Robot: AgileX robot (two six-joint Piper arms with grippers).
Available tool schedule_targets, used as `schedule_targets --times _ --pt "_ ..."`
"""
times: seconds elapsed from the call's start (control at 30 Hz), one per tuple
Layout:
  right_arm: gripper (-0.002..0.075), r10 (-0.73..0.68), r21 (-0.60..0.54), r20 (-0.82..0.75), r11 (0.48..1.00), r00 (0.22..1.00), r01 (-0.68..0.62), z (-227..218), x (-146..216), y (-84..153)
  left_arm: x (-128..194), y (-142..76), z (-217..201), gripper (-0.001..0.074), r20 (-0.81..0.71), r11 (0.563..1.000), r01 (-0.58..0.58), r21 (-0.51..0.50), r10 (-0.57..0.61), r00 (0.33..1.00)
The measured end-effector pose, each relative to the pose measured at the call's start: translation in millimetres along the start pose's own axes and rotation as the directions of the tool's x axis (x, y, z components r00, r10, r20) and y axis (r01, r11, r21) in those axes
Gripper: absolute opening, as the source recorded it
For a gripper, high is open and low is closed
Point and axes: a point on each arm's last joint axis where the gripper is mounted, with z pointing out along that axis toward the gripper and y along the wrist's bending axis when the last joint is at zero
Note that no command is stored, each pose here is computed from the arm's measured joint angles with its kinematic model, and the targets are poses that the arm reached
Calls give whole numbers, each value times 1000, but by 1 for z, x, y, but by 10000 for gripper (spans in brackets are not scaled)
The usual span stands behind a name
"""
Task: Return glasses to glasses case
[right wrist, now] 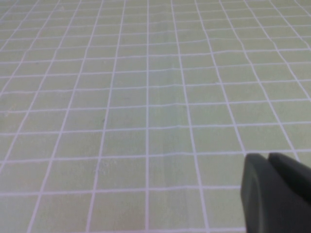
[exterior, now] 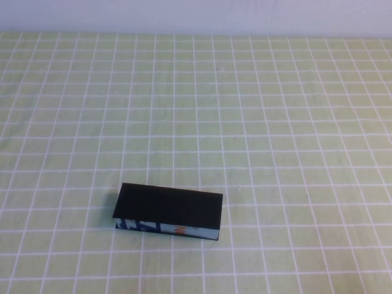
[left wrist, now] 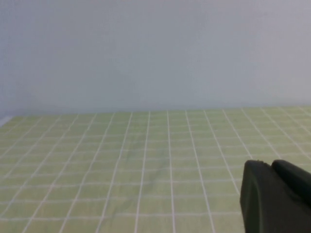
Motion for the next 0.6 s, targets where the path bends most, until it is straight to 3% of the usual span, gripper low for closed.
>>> schedule_targets --times 0.37,0.6 --pt "-11 0 0 2 1000 1000 0 0 0 0 30 -1 -6 -2 -329 1000 18 9 -14 944" --pt "-11 0 0 2 1000 1000 0 0 0 0 33 -2 -7 -2 -357 1000 20 9 -15 934"
